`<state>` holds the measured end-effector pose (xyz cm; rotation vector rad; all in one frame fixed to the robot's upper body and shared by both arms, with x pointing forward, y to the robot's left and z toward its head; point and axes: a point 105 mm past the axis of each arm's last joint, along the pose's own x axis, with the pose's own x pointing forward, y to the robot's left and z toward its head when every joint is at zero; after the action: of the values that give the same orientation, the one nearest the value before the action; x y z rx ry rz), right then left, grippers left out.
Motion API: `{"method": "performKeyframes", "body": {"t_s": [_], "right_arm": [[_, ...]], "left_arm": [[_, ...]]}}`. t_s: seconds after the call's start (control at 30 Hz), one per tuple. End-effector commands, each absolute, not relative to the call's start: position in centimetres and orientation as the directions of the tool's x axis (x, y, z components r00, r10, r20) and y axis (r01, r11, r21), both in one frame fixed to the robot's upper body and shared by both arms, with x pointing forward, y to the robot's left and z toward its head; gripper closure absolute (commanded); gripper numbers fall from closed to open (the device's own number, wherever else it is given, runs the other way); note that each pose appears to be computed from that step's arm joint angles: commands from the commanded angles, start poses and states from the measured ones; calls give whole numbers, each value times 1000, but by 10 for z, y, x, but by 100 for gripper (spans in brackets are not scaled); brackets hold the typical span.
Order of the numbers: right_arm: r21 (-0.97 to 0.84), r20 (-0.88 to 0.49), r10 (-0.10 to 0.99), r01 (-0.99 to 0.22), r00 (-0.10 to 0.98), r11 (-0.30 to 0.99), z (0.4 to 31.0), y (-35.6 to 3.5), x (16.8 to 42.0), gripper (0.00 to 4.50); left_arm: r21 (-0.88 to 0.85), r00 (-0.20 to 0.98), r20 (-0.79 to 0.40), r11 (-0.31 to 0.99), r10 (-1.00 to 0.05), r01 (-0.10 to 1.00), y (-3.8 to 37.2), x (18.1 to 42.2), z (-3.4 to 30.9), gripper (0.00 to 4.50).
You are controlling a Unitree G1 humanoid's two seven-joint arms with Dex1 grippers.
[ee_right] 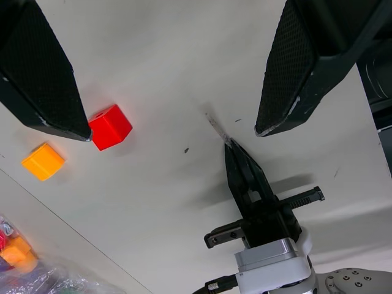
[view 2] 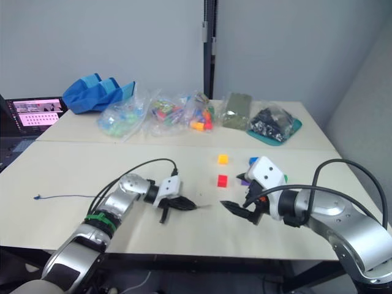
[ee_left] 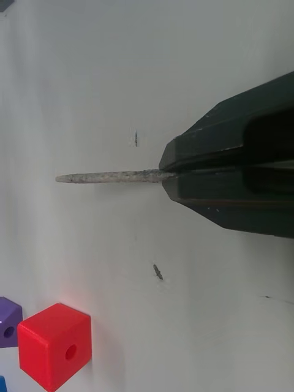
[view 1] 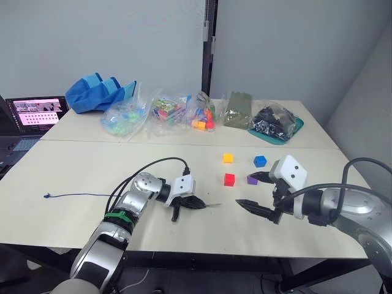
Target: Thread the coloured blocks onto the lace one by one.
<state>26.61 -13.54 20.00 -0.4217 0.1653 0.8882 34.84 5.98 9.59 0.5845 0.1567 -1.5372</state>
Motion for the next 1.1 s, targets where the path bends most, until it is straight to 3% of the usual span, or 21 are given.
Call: {"method": "performKeyframes", "body": {"t_s": [0.03, 0.43, 0.63, 1.07, 1.1], "right_arm": [[-303, -286, 725, -777, 627, 552, 207, -133, 265, 0], [-287, -302, 710, -770, 637, 569, 202, -140, 265, 0], [-283, -302, 712, -773, 633, 567, 202, -139, 265, 0], [-285, -299, 712, -771, 636, 569, 202, -138, 266, 0], [-287, -299, 711, -770, 637, 570, 203, -139, 266, 0]], "left_arm": [[248, 64, -454, -57, -889, 967, 61, 351, 91, 442], [231, 64, -418, -38, -906, 972, 68, 351, 102, 442], [286, 84, -362, -25, -928, 958, 62, 351, 103, 256], [245, 99, -350, 11, -931, 970, 55, 350, 89, 256], [240, 97, -353, 10, -930, 971, 54, 350, 88, 282]]}}
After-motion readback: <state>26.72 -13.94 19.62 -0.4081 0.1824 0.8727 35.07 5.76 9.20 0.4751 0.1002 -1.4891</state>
